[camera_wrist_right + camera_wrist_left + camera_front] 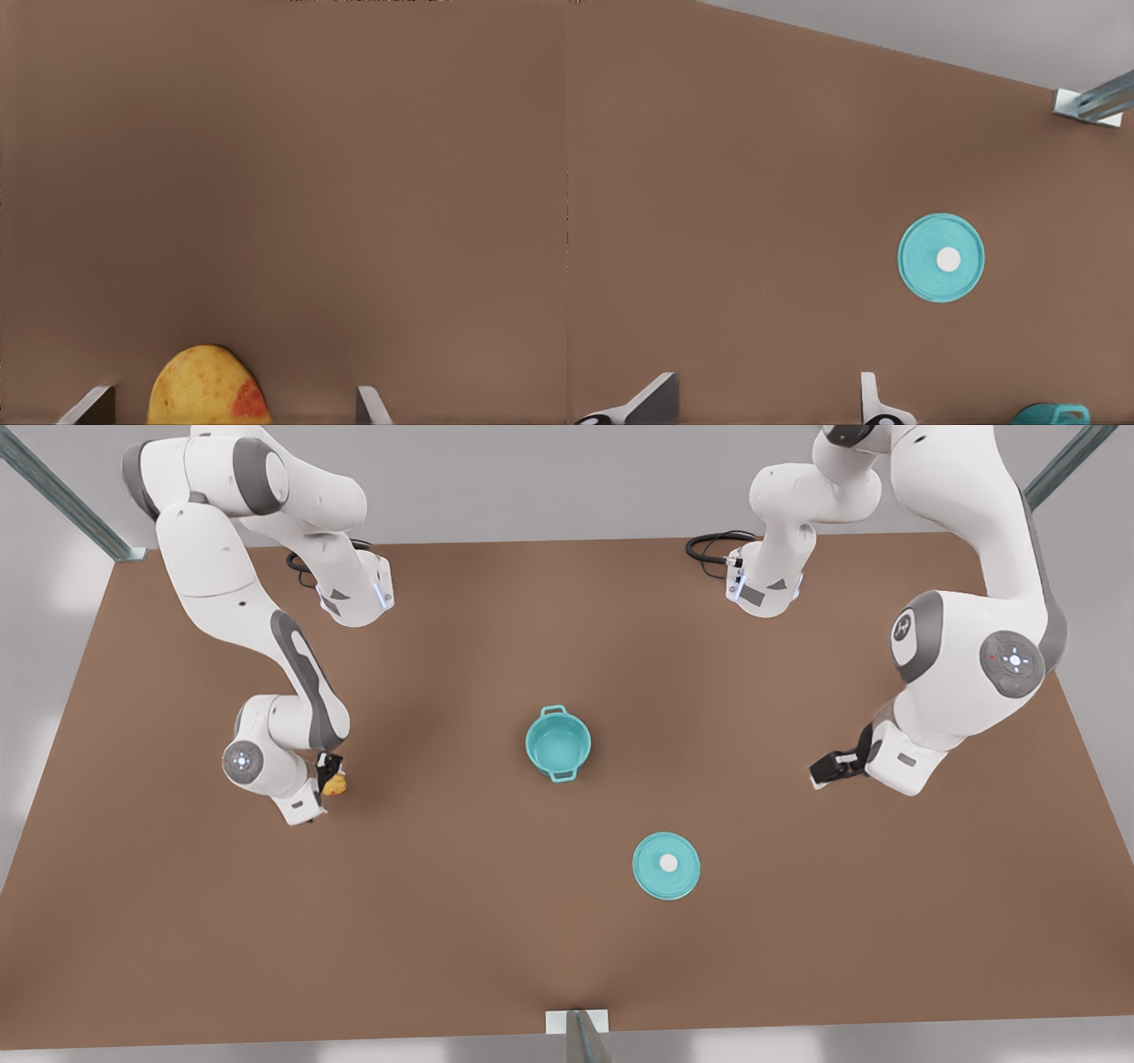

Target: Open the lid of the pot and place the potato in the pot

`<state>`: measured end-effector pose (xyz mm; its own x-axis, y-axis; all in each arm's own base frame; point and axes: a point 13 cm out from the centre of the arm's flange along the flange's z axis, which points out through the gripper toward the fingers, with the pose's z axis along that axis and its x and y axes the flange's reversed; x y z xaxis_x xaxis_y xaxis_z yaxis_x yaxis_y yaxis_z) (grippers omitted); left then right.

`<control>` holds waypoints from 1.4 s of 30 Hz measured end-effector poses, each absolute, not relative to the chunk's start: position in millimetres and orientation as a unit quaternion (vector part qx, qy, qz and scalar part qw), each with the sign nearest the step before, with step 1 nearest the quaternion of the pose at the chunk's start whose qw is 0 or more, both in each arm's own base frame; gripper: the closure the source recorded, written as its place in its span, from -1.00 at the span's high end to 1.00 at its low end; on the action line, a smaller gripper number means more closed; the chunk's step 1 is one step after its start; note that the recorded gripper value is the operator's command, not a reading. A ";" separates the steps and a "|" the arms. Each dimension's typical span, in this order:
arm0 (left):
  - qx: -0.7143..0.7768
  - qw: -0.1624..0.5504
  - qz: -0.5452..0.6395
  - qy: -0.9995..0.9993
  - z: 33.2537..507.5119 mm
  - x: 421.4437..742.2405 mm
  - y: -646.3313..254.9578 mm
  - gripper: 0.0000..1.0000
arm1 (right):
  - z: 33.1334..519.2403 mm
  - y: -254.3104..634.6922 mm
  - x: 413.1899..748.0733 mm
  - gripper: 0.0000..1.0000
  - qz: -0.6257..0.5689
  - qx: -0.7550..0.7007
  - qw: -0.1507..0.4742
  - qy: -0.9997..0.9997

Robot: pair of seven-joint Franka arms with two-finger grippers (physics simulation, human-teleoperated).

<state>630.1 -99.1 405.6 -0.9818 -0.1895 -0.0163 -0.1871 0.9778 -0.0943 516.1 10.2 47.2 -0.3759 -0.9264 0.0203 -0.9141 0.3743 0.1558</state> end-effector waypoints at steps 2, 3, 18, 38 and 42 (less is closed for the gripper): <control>-0.079 0.010 -0.046 0.996 404.9 628.5 -97.5 1.00 | 48.4 10.2 515.3 1.00 -0.057 0.561 0.049 -0.825; -0.071 0.008 -0.047 0.996 404.6 627.7 -98.1 1.00 | 48.3 9.8 515.0 1.00 -0.057 0.563 0.048 -0.823; 0.009 0.006 -0.046 0.999 403.7 624.9 -98.5 1.00 | 38.4 10.5 508.4 0.70 -0.056 0.582 0.042 -0.810; 0.051 0.007 -0.046 0.998 403.7 624.3 -99.4 1.00 | 37.1 16.9 492.3 0.04 -0.067 0.599 0.043 -0.797; 0.056 0.007 -0.046 0.997 403.3 624.2 -99.9 1.00 | 58.6 28.1 504.7 0.04 -0.059 0.611 0.026 -0.789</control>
<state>624.2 -99.9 403.3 -0.9937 0.1103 -0.0194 0.1116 0.9896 -0.0907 504.7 28.1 58.6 -0.2518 -0.9673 -0.0312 -0.9613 0.2462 0.1238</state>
